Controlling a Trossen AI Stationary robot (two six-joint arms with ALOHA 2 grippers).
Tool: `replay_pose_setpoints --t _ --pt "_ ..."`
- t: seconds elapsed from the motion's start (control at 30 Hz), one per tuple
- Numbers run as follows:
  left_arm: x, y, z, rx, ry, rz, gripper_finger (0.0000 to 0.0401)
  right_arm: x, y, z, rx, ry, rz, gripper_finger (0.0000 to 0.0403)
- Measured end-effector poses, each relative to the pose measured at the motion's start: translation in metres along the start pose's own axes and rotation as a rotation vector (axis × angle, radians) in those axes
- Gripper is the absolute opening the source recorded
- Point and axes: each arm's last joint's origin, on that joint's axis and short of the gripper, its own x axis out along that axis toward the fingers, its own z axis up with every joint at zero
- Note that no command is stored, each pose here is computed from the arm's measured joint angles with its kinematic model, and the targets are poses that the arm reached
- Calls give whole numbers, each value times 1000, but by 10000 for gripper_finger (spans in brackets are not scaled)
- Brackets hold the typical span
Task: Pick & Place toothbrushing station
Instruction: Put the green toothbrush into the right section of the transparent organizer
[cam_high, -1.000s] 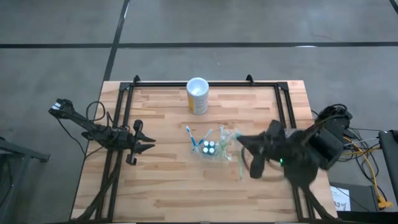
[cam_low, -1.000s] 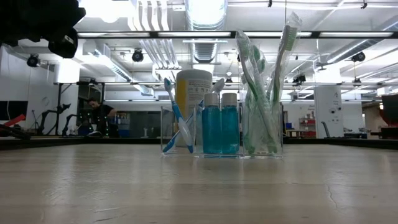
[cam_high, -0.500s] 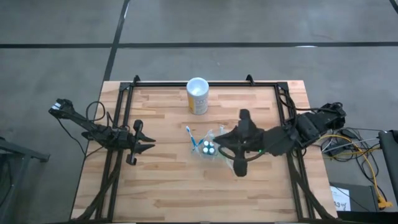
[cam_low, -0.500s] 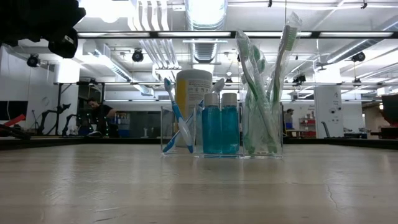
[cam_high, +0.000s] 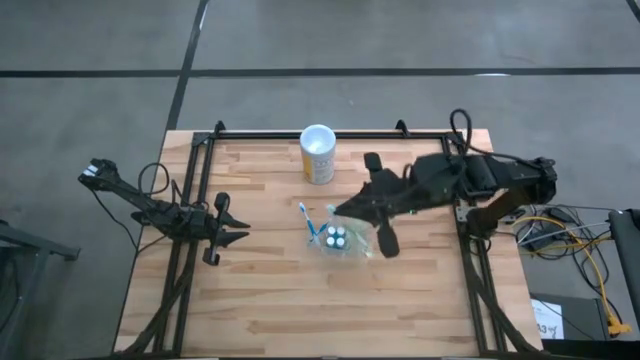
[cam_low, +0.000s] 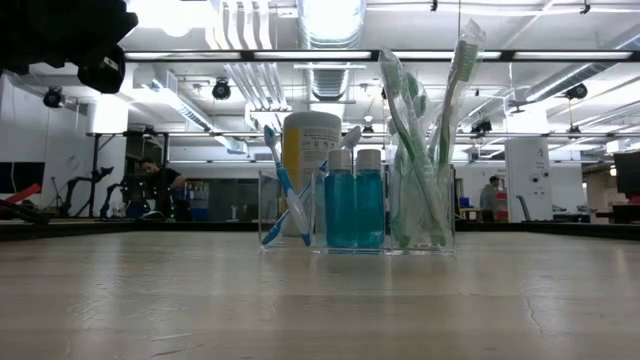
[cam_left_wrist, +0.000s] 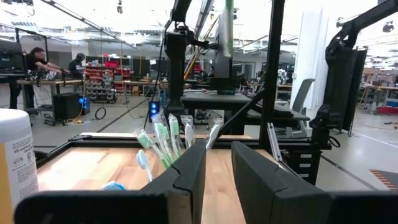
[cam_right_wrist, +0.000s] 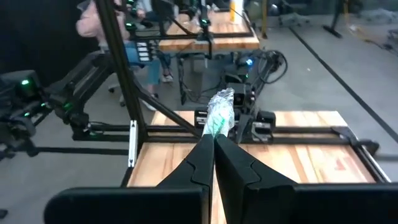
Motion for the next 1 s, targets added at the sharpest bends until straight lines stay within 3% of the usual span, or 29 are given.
replay_pose_setpoints --t 0.17,0.47,1.0 --pt "0 0 0 1 2 0 83 -5 -24 -1 -13 -61 66 8" --pt "0 0 -1 3 6 -1 83 -20 -63 -32 30 -106 -4 8" --pt "0 0 -1 4 7 0 83 -84 -75 -113 -79 -350 -39 8"
